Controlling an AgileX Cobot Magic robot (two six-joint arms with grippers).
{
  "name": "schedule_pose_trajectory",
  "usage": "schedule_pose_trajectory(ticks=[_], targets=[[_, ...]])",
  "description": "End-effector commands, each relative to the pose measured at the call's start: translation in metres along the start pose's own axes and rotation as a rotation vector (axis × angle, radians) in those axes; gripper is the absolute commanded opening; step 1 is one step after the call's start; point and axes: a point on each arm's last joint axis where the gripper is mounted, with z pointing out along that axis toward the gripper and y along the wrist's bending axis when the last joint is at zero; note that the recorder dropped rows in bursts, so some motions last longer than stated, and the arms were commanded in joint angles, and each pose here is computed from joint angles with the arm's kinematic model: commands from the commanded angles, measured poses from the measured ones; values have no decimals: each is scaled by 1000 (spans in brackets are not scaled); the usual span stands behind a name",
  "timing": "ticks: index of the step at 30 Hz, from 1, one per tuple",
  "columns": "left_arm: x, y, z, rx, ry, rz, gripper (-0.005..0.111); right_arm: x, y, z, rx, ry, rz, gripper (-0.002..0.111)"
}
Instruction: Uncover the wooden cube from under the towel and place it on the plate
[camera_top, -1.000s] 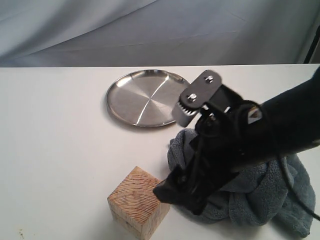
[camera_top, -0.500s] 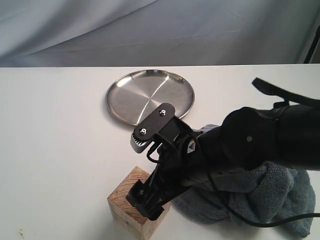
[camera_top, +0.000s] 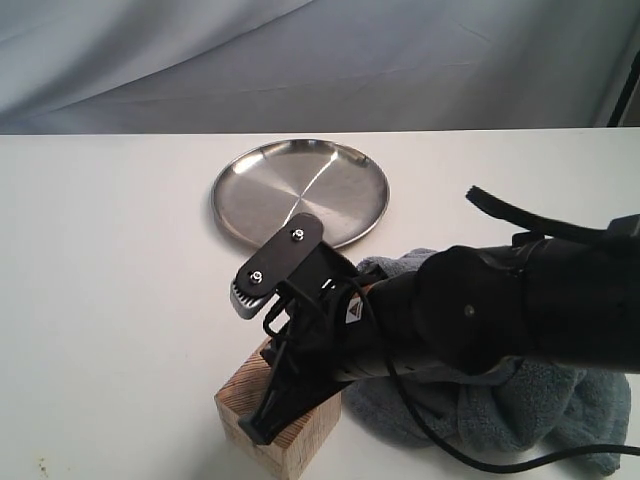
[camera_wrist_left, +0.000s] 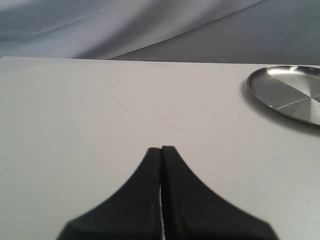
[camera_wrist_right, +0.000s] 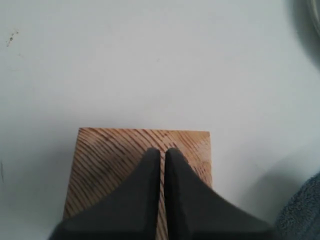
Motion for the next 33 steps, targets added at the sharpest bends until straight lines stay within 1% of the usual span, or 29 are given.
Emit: schedule_pose_trajectory(ticks=[1,4,5,7,9,12,14,20,24,28,31,33], targets=[[0,0,0,6,-15,0,0,1,1,1,-3,-3,38,0],[0,0,0,6,-15,0,0,2,2,1,-12,10,36,1],[0,0,0,6,-15,0,0,3,3,1,-19,21,31,5],[0,0,0,6,-15,0,0,5,4,1,-35,45,19,17],[0,0,0,6,-15,0,0,7,5,1,-46,60,19,38],[0,0,0,6,-15,0,0,7,5,1,-49,64,19,81],[0,0,0,6,-15,0,0,7,6,1,-50,65,18,105],[0,0,0,6,-15,0,0,10,6,5,-55,87,14,105],[0,0,0,6,-15,0,0,17,4,16,-47,120,-16,105],[0,0,0,6,-15,0,0,27,2,33,-33,159,-13,105],[0,0,0,6,-15,0,0,25,-2,38,2,123,-14,104],[0,0,0,6,-15,0,0,25,-2,38,6,116,-10,102]])
